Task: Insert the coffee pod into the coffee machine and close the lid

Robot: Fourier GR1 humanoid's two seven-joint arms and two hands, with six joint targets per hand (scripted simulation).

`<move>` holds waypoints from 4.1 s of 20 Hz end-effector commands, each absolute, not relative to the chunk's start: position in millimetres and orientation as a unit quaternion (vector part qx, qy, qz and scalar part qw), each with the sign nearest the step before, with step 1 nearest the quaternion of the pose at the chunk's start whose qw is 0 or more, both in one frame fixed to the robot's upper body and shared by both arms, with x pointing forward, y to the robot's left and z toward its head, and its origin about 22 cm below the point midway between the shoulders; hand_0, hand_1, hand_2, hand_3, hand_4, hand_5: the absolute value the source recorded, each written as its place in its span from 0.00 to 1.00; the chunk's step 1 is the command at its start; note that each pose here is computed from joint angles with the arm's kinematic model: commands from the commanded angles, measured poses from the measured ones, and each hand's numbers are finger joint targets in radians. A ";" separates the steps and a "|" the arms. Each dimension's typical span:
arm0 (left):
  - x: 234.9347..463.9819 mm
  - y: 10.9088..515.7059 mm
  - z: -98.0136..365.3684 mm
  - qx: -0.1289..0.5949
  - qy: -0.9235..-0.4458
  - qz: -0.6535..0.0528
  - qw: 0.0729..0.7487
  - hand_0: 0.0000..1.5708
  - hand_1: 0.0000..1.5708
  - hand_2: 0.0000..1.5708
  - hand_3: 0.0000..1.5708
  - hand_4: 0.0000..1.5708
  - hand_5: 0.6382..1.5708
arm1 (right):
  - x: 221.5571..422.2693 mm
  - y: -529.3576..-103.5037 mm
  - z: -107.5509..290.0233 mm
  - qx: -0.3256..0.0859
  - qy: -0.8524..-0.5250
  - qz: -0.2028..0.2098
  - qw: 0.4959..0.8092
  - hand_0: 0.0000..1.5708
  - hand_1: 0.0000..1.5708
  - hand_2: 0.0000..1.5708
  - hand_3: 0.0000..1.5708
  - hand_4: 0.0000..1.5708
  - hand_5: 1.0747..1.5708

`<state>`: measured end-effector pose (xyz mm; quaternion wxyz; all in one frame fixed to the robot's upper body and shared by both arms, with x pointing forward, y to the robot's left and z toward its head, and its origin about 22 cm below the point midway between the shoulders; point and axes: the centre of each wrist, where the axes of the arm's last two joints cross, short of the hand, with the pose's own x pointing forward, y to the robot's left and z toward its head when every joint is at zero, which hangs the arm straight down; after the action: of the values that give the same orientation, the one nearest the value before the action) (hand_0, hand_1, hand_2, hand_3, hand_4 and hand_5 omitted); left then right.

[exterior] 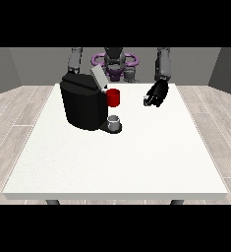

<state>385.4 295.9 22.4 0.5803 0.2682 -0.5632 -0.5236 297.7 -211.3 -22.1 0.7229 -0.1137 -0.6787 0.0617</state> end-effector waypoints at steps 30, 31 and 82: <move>455.6 240.2 224.4 0.235 -0.646 -0.471 0.553 0.77 0.77 0.81 0.80 0.30 1.00 | 324.7 -192.1 20.3 -0.095 -0.728 0.075 0.675 0.00 0.00 0.00 0.00 0.00 1.00; 455.2 239.1 212.6 0.238 -0.636 -0.476 0.560 0.75 0.75 0.80 0.81 0.31 1.00 | 326.1 -202.8 26.5 -0.102 -0.723 0.085 0.679 0.00 0.00 0.00 0.00 0.00 1.00; 459.4 241.7 278.6 0.342 -0.654 -0.495 0.459 0.77 0.77 0.78 0.70 0.00 1.00 | 350.9 -207.6 60.0 -0.117 -0.760 0.048 0.638 0.00 0.00 0.00 0.00 0.00 1.00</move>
<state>460.8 243.5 282.3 0.4896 0.3145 -0.6603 -0.4747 350.3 -208.8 61.2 0.6402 -0.1128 -0.7580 0.0538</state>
